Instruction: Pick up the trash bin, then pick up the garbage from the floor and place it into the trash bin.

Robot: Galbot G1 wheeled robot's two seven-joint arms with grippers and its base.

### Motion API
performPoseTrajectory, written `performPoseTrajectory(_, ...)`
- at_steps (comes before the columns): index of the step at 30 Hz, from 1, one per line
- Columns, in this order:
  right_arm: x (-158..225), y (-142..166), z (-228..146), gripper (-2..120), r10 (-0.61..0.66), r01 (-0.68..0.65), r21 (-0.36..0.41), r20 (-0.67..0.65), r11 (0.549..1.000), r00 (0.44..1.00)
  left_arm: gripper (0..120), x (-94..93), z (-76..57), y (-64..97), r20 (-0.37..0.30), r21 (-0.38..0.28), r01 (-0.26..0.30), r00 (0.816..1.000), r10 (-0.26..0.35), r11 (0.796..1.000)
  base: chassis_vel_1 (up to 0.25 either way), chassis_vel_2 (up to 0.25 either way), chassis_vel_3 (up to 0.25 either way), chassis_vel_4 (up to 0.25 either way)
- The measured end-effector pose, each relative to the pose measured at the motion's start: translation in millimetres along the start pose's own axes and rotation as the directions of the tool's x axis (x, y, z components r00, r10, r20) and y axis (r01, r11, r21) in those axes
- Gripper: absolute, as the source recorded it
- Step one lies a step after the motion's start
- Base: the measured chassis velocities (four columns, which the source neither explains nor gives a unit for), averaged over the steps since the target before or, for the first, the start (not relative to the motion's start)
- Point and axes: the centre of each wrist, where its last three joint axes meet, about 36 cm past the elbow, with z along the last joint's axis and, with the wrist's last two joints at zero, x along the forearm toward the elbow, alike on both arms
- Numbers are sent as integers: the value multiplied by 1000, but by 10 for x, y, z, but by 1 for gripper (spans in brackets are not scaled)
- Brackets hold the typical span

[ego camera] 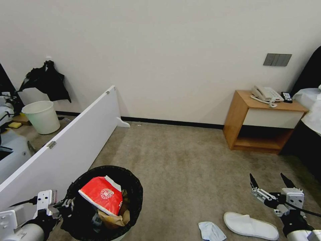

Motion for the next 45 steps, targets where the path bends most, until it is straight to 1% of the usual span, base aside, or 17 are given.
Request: performPoseTrajectory(45, -15, 9, -19, 100, -5, 5, -6, -1, 1000, 1000, 4, 7, 0, -10, 3, 1, -1, 1000, 1, 1000, 0, 0, 0, 0)
